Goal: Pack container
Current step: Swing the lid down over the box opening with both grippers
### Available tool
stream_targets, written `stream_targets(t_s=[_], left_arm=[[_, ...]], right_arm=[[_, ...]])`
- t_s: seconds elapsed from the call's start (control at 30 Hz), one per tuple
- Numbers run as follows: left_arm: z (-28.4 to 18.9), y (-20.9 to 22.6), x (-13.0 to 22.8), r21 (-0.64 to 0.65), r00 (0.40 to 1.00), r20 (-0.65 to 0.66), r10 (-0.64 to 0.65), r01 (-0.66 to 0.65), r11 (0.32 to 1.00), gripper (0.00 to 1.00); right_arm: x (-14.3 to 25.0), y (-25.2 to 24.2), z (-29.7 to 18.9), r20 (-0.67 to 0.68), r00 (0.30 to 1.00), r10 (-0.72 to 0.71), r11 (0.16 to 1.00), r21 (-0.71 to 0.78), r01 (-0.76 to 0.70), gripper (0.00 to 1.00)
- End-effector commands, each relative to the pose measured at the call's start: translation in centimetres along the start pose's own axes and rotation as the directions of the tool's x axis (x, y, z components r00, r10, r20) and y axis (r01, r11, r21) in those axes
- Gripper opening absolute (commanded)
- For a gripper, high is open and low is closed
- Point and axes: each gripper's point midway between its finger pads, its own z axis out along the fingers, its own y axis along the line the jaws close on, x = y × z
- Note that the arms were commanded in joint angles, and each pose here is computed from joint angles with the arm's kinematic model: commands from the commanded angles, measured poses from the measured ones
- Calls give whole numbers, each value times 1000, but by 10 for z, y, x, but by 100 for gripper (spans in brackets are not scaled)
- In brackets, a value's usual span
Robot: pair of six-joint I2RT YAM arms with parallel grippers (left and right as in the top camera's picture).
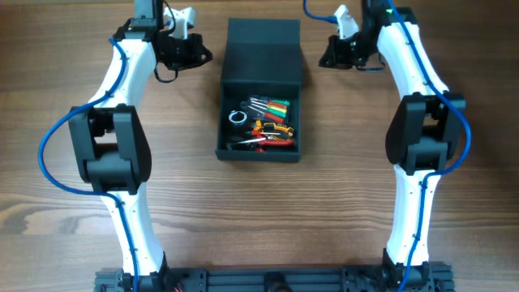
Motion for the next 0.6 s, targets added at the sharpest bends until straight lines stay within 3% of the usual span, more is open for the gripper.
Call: stream_targets(t_s=[0.0, 0.57], left_arm=[[6, 21, 4, -28, 999, -12, -51, 51, 998, 4], [54, 25, 18, 159, 985, -70, -157, 166, 973, 4]], right_arm=[[-8, 3, -5, 24, 1000, 13, 999, 32, -14, 4], [-3, 7, 34, -12, 996, 94, 988, -123, -95, 4]])
